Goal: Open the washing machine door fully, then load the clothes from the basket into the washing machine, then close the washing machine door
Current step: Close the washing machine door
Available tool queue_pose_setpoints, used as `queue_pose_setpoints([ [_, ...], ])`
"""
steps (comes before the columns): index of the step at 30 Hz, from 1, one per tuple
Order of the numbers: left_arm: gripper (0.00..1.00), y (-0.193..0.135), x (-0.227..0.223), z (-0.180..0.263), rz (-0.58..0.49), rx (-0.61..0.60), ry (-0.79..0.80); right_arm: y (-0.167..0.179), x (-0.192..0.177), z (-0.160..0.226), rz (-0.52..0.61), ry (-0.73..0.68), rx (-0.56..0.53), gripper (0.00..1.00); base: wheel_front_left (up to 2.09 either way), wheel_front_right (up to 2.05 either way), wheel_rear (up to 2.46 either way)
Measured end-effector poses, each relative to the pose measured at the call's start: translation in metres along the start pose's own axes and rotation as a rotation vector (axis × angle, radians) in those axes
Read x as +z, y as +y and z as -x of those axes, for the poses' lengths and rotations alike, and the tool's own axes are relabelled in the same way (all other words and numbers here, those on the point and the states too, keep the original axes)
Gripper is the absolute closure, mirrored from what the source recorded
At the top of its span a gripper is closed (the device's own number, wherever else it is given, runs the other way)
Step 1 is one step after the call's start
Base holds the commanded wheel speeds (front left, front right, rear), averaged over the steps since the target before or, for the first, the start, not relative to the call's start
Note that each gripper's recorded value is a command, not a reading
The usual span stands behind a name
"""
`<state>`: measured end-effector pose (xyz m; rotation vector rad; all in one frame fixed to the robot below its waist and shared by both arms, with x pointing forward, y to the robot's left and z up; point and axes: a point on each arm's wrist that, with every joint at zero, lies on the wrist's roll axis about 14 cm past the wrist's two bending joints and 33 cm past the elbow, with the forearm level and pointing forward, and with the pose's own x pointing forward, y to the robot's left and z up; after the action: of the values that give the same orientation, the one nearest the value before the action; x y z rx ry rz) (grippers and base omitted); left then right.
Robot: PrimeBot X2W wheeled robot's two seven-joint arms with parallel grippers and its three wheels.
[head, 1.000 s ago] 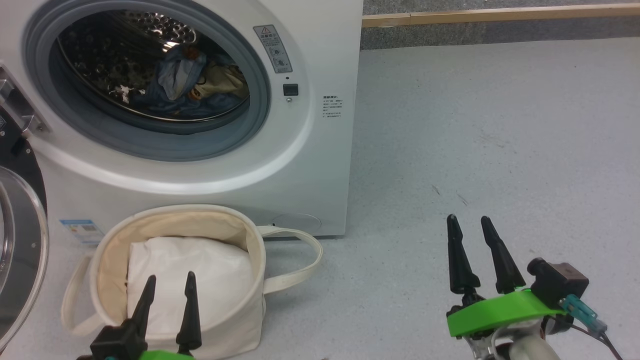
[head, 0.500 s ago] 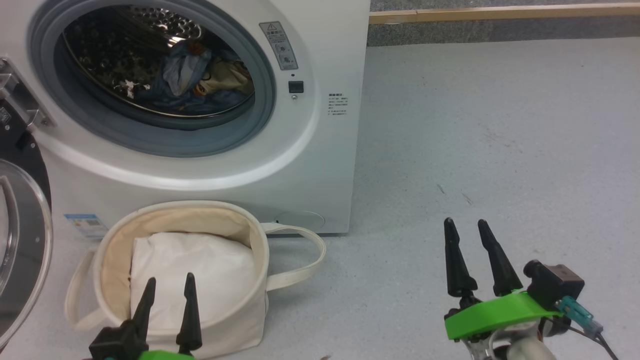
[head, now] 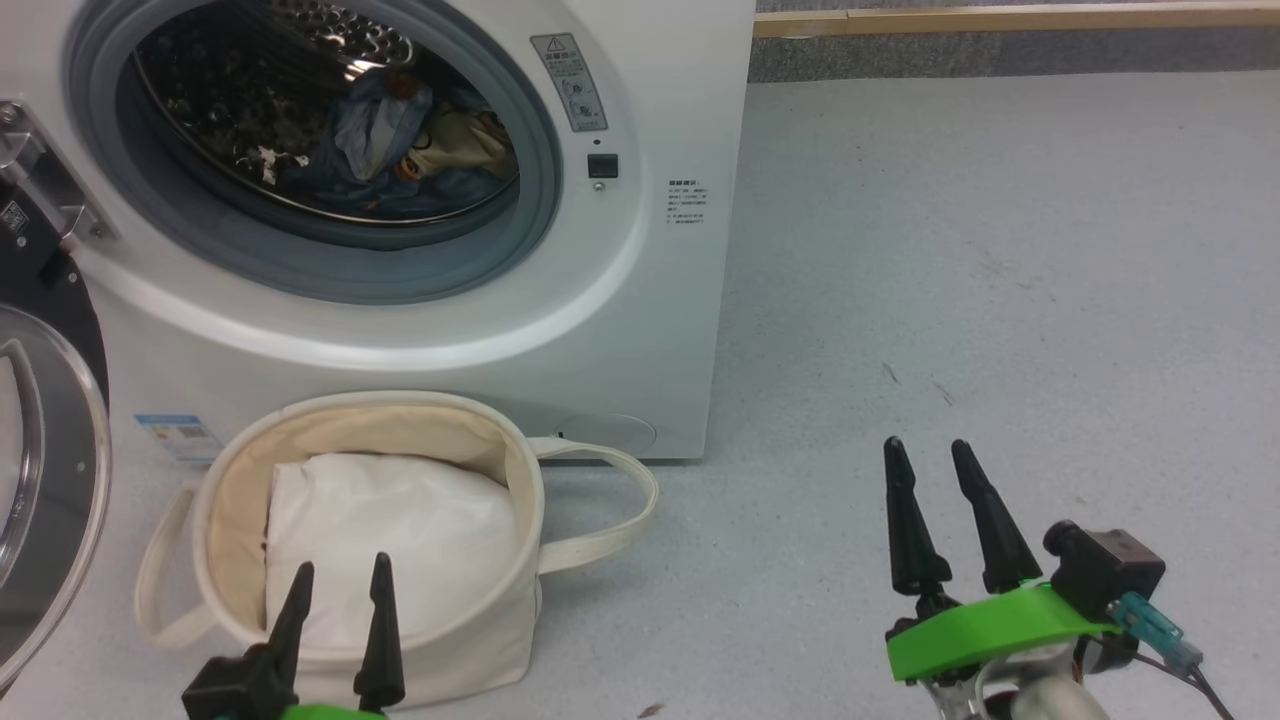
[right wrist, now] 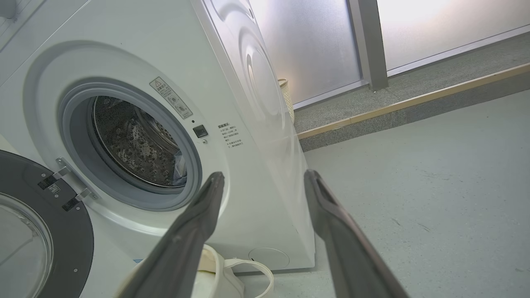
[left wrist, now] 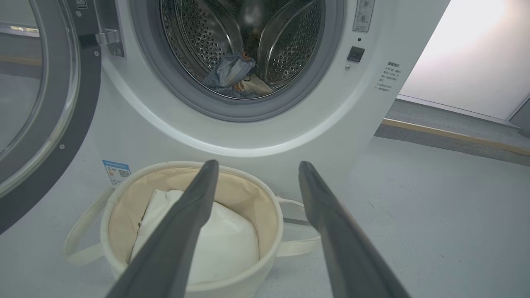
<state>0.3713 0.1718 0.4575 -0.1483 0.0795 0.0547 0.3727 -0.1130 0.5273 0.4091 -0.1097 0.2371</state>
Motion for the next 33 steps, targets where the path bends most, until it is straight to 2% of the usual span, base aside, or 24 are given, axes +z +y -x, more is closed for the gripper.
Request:
queue_pose_setpoints([
  [10,0.00,0.008,-0.002,-0.005,0.029,0.032,0.006,-0.003,-0.006,-0.002,-0.006,0.016,-0.006,0.00,-1.02,0.30,0.72],
  [24,0.00,0.017,-0.001,-0.008,0.023,0.061,0.004,-0.004,-0.012,-0.004,-0.017,0.033,-0.010,0.00,-2.40,1.18,1.21],
  [33,0.00,0.020,0.005,-0.009,-0.006,0.078,-0.014,-0.002,-0.017,-0.007,-0.020,0.046,-0.004,0.00,-2.12,1.85,0.28],
])
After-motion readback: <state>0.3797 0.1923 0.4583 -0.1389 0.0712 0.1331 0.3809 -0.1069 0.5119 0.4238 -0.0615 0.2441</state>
